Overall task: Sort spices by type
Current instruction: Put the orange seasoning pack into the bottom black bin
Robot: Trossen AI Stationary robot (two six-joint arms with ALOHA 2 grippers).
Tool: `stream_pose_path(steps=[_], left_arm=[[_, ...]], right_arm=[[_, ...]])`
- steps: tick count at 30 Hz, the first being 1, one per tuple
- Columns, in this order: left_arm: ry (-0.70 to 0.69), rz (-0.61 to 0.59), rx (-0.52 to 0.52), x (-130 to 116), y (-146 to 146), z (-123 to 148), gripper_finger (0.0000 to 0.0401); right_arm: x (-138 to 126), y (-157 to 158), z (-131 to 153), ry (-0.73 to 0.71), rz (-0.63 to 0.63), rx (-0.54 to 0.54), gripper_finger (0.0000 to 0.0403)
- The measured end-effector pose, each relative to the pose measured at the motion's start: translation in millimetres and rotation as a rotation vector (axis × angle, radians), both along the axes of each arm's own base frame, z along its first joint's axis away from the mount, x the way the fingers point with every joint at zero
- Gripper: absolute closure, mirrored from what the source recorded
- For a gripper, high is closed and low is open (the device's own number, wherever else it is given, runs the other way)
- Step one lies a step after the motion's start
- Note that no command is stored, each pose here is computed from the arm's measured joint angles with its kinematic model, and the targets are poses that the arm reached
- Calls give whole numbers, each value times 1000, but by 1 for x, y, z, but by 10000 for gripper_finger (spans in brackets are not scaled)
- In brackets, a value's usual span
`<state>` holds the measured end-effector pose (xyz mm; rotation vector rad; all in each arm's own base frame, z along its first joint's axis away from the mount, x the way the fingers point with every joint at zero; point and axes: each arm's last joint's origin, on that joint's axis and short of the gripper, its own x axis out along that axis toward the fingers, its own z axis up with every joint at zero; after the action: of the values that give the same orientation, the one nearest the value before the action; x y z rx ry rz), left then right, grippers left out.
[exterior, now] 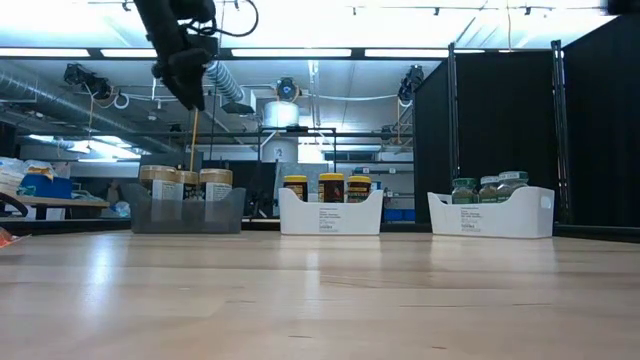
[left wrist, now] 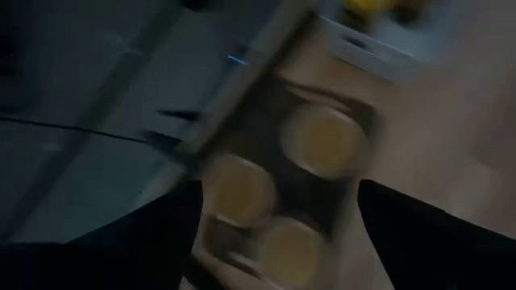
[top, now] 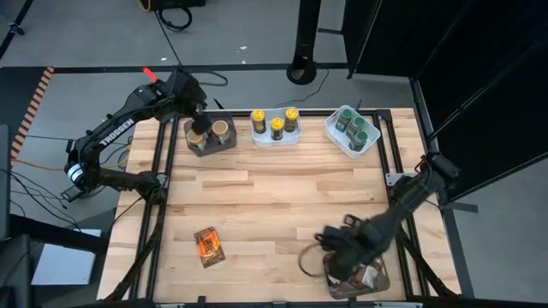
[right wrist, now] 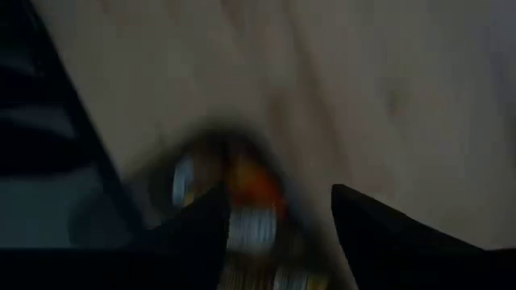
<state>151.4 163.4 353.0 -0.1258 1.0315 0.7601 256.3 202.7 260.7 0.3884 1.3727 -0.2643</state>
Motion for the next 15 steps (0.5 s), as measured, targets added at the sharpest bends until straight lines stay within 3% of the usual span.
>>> stream_pose_path(steps=[6,11,15], left_arm=[[-39,-208,-364,-1,-27,-10,64],[19,-321,-435,8,-60,-20,64],[56,-338,-520,11,-91,-44,64]], right_arm=[[28,-36,4,-71,46,-95,164],[35,-50,4,-75,96,-144,165],[35,-53,4,-58,105,-157,167]])
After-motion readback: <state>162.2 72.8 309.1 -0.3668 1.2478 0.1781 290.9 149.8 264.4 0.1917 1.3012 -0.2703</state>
